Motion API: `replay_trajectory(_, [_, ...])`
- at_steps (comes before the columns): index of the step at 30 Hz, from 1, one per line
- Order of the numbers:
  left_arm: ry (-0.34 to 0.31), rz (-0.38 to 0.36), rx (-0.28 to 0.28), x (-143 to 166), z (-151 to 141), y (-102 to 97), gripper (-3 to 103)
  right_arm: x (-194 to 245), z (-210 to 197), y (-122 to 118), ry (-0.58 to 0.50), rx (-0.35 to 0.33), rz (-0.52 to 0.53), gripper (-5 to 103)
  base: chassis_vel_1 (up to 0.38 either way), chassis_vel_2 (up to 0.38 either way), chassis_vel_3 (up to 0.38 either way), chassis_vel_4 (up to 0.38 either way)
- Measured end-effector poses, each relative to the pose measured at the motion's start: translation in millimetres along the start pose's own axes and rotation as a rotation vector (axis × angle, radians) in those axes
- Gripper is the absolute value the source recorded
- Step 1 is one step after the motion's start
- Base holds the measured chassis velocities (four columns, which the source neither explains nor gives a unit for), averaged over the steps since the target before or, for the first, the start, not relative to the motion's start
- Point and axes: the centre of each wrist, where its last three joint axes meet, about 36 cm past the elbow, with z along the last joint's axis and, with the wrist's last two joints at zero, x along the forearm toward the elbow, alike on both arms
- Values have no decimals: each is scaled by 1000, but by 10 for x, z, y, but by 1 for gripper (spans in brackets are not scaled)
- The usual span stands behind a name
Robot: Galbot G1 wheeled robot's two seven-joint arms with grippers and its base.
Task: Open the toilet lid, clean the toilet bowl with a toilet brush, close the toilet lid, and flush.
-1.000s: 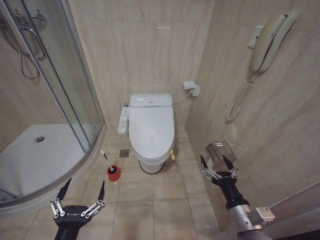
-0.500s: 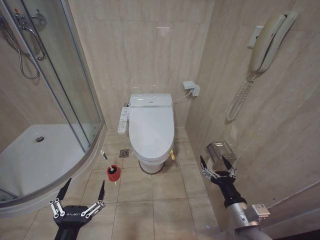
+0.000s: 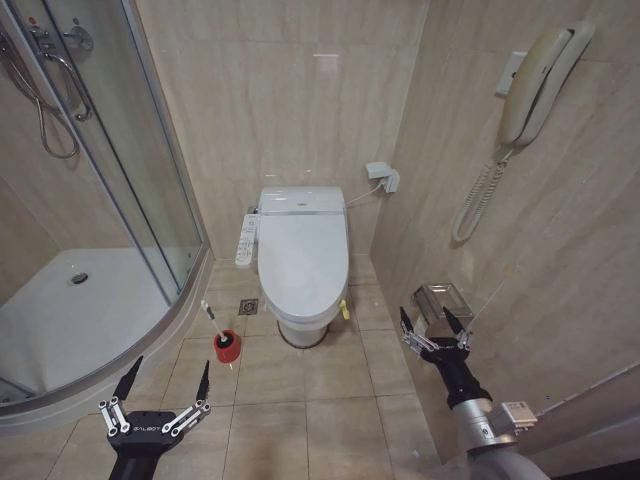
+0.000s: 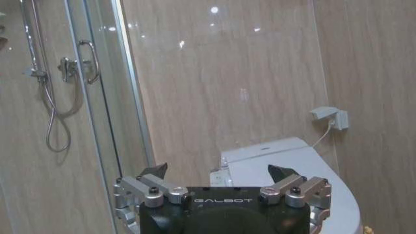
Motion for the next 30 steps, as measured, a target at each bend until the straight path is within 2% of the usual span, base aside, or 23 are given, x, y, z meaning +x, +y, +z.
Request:
replay_trajectory(15, [0,0,0,0,0,0,100,-79,49,34,-16,-20,-2,100,-6,5,8,-6])
replay_trajectory(30, [0,0,0,0,0,0,100,-114,135,49,-14,-31,3,100,-114,121,124,-119])
